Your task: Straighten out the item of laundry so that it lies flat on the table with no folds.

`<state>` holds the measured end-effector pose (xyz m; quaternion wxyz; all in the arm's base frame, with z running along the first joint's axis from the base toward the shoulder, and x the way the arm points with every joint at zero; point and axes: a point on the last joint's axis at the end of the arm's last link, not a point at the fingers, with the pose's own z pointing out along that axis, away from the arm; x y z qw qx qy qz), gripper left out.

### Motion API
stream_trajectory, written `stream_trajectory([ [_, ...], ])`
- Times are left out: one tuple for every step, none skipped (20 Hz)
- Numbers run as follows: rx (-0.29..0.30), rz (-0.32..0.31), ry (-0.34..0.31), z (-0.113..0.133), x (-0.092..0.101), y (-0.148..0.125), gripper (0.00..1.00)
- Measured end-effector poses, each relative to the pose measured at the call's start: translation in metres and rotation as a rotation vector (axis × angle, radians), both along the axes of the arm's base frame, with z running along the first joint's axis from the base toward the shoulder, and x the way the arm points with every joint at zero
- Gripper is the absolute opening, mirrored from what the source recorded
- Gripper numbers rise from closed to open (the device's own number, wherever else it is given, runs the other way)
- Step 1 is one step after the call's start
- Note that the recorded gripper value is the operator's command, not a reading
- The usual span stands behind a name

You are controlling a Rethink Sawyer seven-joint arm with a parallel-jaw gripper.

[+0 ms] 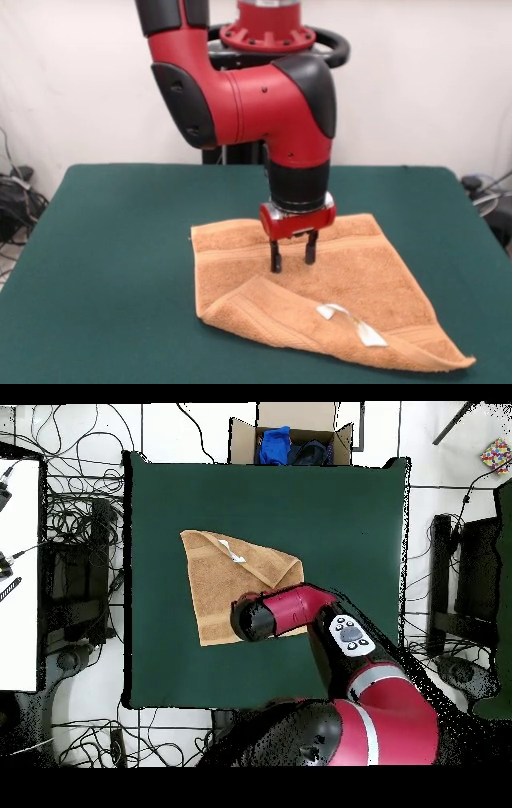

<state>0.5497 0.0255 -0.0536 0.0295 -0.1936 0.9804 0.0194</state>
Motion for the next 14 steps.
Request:
stream_trajectory([
  [-0.004, -0.003, 0.012, 0.0, 0.0016, 0.0006, 1.0],
  [-0.006, -0.004, 0.016, 0.0001, 0.0022, 0.0008, 1.0],
  [-0.007, -0.005, 0.018, 0.0001, 0.0024, 0.0009, 1.0],
  [-0.01, -0.003, 0.023, 0.0002, 0.0033, 0.0016, 1.0],
  [-0.012, -0.002, 0.024, 0.0002, 0.0035, 0.0019, 1.0],
  [-0.014, -0.001, 0.025, 0.0002, 0.0038, 0.0022, 1.0],
  [-0.015, 0.0, 0.027, 0.0001, 0.0041, 0.0026, 1.0],
  [-0.017, 0.001, 0.028, 0.0001, 0.0045, 0.0029, 1.0],
  [-0.019, 0.003, 0.029, 0.0001, 0.0048, 0.0031, 1.0],
  [-0.024, 0.005, 0.033, -0.0002, 0.0057, 0.0039, 1.0],
  [-0.029, 0.008, 0.038, -0.0004, 0.0066, 0.0046, 1.0],
  [-0.033, 0.01, 0.043, -0.0004, 0.0074, 0.0052, 1.0],
  [-0.045, 0.015, 0.056, -0.0006, 0.0097, 0.0071, 1.0],
  [-0.05, 0.017, 0.062, -0.0007, 0.0105, 0.0077, 1.0],
])
